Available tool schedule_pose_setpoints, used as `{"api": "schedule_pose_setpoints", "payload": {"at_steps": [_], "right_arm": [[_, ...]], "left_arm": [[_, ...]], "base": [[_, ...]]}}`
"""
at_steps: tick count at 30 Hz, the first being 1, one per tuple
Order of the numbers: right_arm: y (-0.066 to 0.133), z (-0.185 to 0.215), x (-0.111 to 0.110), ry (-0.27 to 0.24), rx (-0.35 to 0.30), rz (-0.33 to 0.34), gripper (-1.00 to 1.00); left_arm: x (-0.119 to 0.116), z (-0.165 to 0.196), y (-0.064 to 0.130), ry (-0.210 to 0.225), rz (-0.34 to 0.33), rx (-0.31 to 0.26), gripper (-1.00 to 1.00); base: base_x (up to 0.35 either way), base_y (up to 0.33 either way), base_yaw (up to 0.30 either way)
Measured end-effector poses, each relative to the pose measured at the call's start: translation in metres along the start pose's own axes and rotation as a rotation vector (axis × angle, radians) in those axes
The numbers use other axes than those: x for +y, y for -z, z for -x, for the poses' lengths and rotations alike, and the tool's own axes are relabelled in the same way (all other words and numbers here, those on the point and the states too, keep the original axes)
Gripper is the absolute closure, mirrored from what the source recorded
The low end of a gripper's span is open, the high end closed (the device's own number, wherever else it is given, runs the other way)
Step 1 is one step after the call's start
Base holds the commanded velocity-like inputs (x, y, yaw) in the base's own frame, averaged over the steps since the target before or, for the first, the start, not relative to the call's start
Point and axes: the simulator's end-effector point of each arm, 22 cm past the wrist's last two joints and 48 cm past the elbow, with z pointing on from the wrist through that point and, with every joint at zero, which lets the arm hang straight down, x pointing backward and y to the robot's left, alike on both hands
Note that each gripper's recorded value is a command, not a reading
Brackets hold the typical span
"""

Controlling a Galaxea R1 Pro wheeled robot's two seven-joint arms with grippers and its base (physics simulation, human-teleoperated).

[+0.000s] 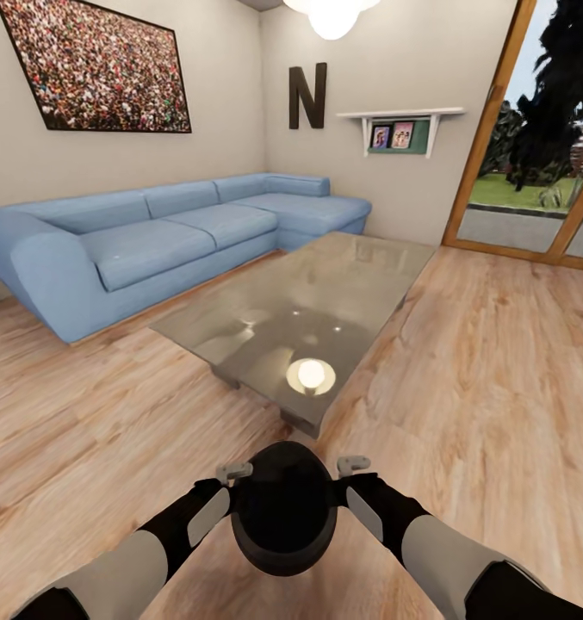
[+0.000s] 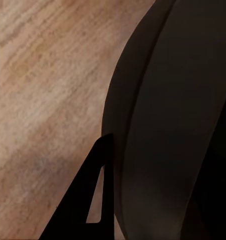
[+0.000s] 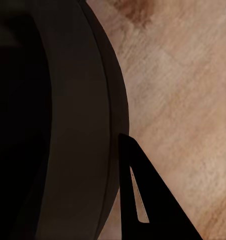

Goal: Place each of the two pumpkins and all three candles from the living room inside a cabinet in the living room (use any cabinet), then make sure every cabinet is closed, and position the cauldron so it is next to a table in the living room.

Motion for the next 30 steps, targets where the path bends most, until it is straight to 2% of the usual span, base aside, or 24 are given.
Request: {"api": "schedule_pose_setpoints", "payload": {"at_steps": [30], "right_arm": [[0.0000,0.0004,0.0004,0.002,-0.001,-0.001,1.00]], "left_arm": [[0.0003,-0.0001,-0.0003,0.003,-0.002,0.000,1.00]], "base": [[0.065,-0.028,0.000]]}}
